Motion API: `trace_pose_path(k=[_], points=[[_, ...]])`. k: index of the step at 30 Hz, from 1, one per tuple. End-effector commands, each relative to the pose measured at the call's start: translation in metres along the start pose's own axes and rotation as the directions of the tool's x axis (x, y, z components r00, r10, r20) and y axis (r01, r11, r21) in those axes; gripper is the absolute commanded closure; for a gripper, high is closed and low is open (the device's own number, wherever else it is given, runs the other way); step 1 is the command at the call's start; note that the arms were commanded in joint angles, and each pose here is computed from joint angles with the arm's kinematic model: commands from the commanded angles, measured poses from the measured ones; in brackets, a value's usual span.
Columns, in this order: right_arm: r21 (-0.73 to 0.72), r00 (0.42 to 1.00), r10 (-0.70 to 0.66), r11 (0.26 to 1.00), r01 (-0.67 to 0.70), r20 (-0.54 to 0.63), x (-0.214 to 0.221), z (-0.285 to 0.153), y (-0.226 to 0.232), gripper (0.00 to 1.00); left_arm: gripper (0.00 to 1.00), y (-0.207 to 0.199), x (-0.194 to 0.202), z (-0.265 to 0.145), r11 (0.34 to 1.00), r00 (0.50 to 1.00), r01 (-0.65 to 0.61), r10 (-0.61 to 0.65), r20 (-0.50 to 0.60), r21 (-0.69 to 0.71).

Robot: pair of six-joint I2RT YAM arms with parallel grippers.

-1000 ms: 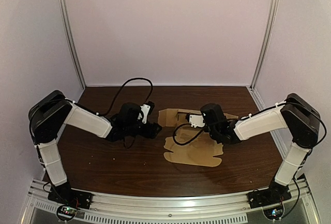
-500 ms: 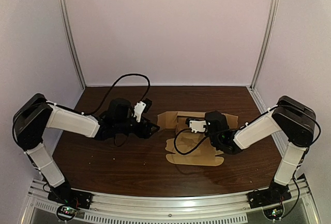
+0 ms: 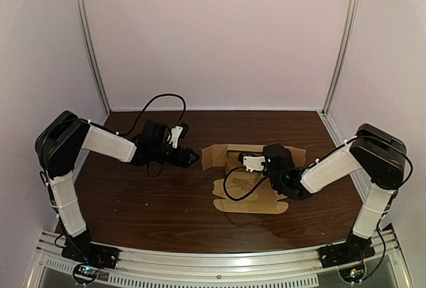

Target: Fold the paper box

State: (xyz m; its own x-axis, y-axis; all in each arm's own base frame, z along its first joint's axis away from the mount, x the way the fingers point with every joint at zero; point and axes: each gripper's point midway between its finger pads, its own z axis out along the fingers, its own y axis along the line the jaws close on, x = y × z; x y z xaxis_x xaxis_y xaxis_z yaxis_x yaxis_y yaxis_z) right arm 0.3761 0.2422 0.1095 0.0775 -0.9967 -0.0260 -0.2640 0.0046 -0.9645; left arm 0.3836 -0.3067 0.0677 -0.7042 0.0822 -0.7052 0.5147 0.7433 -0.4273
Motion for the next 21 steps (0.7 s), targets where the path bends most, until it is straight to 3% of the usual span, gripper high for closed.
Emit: trace_pose_path(k=[1, 12, 21], points=[[-0.031, 0.999, -0.037, 0.999, 0.036, -0.022, 0.005, -0.003, 0.018, 1.00, 0.29, -0.034, -0.007, 0.014, 0.984, 1.000, -0.016, 0.015, 0.006, 0.179], [-0.002, 0.998, -0.065, 0.998, 0.065, -0.027, 0.005, -0.006, 0.031, 1.00, 0.32, -0.085, 0.018, 0.023, 0.938, 0.990, -0.124, 0.139, -0.024, 0.324], [0.000, 0.996, -0.088, 0.996, 0.088, -0.014, 0.001, -0.010, 0.037, 1.00, 0.32, -0.105, 0.029, 0.036, 0.921, 0.976, -0.188, 0.213, -0.035, 0.342]])
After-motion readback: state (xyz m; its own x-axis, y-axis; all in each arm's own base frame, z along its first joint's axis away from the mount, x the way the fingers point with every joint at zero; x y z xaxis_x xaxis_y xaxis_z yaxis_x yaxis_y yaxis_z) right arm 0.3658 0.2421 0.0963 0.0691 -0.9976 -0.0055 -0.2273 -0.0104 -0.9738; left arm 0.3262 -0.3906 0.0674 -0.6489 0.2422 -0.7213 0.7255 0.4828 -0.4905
